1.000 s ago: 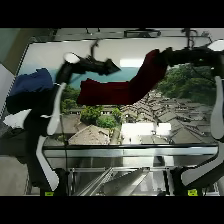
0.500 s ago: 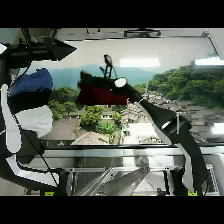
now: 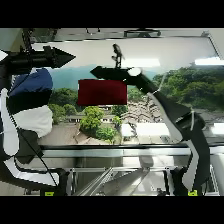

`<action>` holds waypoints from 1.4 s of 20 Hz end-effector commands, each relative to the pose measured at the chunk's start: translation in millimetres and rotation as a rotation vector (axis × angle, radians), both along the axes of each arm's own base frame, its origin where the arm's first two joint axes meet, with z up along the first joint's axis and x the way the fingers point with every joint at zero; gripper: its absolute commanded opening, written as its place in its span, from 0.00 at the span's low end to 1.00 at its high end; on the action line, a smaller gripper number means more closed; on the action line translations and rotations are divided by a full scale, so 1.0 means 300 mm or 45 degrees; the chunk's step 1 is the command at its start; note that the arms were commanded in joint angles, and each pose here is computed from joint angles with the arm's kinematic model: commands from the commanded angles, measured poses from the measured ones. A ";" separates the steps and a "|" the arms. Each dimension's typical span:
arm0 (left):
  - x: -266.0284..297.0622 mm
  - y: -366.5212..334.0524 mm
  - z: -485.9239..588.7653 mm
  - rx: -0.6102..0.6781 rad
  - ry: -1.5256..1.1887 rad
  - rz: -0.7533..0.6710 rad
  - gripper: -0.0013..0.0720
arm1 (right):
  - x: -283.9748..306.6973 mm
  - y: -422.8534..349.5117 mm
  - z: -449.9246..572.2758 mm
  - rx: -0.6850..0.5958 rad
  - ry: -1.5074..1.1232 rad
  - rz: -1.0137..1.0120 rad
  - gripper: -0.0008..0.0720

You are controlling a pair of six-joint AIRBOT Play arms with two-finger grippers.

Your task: Fold the shirts.

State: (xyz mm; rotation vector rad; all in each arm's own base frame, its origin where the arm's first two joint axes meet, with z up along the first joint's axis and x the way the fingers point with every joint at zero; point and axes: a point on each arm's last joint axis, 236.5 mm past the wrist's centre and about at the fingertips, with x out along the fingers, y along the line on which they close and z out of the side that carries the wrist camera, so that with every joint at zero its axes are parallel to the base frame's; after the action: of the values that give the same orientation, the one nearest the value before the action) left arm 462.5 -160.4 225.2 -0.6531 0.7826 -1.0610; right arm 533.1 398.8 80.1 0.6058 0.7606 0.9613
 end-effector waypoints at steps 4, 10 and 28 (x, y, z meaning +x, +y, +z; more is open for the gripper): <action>-0.025 -0.004 -0.010 0.008 0.010 -0.042 0.05 | -0.053 -0.647 -0.288 -0.425 0.593 -0.072 0.99; -0.024 -0.004 -0.011 0.008 0.011 -0.042 0.05 | -0.037 -0.627 -0.525 -0.323 0.795 -0.092 0.99; -0.079 -0.014 -0.017 0.017 0.023 -0.131 0.05 | -0.033 -0.220 -0.458 -0.130 0.662 -0.063 0.04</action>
State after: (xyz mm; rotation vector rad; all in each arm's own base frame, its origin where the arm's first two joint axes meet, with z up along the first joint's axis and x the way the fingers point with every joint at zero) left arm 442.6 -164.3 220.8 -0.6208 0.8340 -1.1314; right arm 514.7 333.2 -74.4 0.7791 1.2919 0.7108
